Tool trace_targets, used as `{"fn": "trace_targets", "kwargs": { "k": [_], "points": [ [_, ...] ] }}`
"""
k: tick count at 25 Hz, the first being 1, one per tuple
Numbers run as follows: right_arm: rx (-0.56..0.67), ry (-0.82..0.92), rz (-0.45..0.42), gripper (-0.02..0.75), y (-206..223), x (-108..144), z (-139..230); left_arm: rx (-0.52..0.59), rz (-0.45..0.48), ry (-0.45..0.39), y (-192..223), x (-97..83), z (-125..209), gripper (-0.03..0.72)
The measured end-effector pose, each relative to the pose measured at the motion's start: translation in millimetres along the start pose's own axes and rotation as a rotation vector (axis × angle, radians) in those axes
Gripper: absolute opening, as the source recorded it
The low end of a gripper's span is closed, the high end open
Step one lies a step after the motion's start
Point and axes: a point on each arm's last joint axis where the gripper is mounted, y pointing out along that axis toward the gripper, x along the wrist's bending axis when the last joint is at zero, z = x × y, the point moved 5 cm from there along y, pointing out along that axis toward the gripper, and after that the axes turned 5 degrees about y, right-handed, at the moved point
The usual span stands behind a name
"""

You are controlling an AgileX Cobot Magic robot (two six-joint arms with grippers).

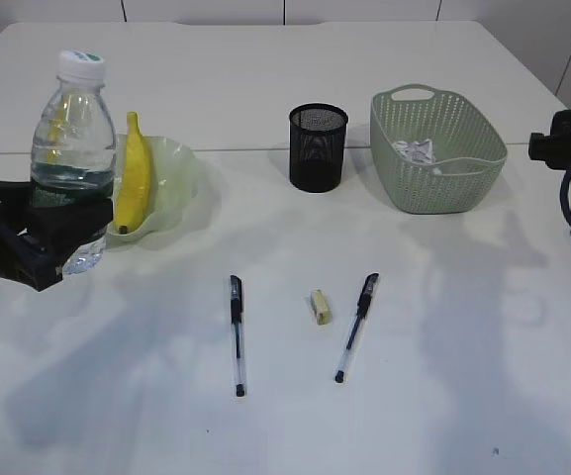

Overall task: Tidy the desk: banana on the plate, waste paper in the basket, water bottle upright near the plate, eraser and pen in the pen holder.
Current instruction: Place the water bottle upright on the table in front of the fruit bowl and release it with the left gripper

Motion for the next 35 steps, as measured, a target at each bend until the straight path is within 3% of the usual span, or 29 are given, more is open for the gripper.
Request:
{"fn": "trace_targets", "kwargs": {
  "k": [5,9,14,17,22,35],
  "points": [
    [0.0,0.0,0.0,0.59,0.0,0.0,0.0,-0.014,-0.054,-0.029,-0.3,7.7,-1.9,0.397],
    [0.002,0.003,0.002,0.591,0.0,-0.4,0.3,-0.011,-0.031,-0.038,-0.7,4.2,-2.7,0.397],
    [0.028,0.044,0.037,0.59,-0.1,-5.2,4.0,-0.041,0.077,0.052,-7.2,-14.1,-20.2,0.397],
    [0.044,0.07,0.062,0.59,-0.3,-8.5,6.4,-0.1,0.078,0.112,-17.1,-16.8,-41.4,0.397],
    [0.054,0.088,0.078,0.59,-0.5,-10.7,8.0,-0.171,0.028,0.156,-39.9,-16.1,-62.0,0.391],
    [0.055,0.091,0.081,0.59,-0.5,-11.2,8.1,-0.071,-0.088,0.134,-50.4,-6.4,-51.3,0.373]
  ]
}}
